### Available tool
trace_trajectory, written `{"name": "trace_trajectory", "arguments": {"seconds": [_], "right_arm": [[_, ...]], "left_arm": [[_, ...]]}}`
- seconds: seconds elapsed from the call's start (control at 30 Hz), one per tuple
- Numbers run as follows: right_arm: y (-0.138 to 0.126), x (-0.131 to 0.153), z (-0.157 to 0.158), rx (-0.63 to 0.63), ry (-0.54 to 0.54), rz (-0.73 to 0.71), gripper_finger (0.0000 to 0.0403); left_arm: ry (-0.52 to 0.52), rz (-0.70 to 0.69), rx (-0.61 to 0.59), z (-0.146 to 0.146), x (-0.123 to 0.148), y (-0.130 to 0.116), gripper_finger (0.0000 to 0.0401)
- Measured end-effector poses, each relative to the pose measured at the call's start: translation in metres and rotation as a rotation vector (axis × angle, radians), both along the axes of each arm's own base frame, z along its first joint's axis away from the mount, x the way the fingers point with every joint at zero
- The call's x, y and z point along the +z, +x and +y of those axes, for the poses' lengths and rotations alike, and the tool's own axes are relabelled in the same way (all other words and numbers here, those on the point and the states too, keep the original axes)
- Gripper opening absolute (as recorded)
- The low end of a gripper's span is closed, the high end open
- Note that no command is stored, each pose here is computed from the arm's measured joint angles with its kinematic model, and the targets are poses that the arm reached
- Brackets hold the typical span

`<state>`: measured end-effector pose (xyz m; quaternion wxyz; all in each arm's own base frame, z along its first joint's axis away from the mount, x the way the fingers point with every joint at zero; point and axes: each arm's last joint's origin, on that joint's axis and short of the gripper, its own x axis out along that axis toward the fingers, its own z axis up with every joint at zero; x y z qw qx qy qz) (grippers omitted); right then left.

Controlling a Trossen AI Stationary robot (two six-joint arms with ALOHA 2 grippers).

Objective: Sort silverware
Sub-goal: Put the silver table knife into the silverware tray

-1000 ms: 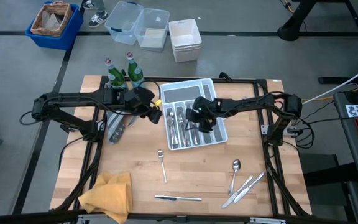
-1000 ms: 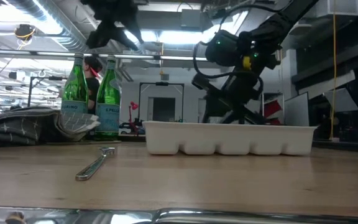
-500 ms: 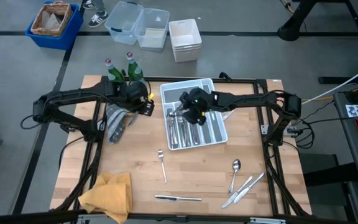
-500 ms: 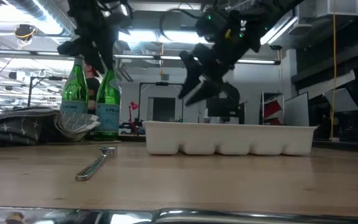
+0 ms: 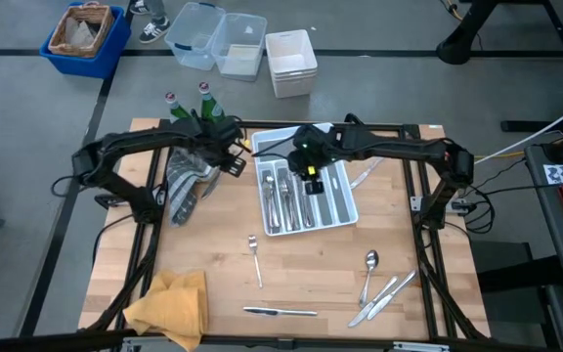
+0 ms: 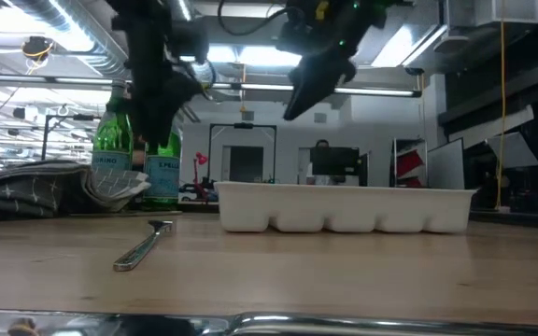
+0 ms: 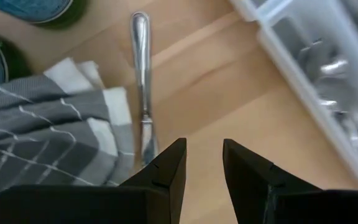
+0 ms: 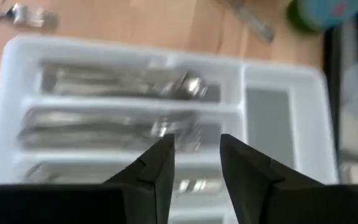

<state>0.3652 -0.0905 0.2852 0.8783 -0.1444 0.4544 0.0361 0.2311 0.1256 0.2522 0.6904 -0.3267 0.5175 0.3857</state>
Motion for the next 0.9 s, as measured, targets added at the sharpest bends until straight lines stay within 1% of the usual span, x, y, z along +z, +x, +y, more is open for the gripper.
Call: {"name": "trace_trajectory", "arguments": {"seconds": [0.17, 0.43, 0.63, 0.9], "right_arm": [[-0.014, 0.009, 0.003, -0.050, 0.071, 0.154, 0.0131], [-0.030, 0.007, 0.008, -0.123, 0.155, 0.300, 0.0131], [-0.034, 0.008, 0.009, -0.133, 0.170, 0.321, 0.0131], [-0.034, 0.008, 0.009, -0.135, 0.171, 0.321, 0.0131]], "left_arm": [[-0.043, 0.088, -0.029, 0.018, -0.022, 0.004, 0.0095], [-0.122, 0.217, -0.101, 0.040, -0.060, 0.008, 0.0095], [-0.152, 0.256, -0.119, 0.055, -0.080, 0.008, 0.0095], [-0.135, 0.228, -0.082, 0.073, -0.088, 0.003, 0.0095]]}}
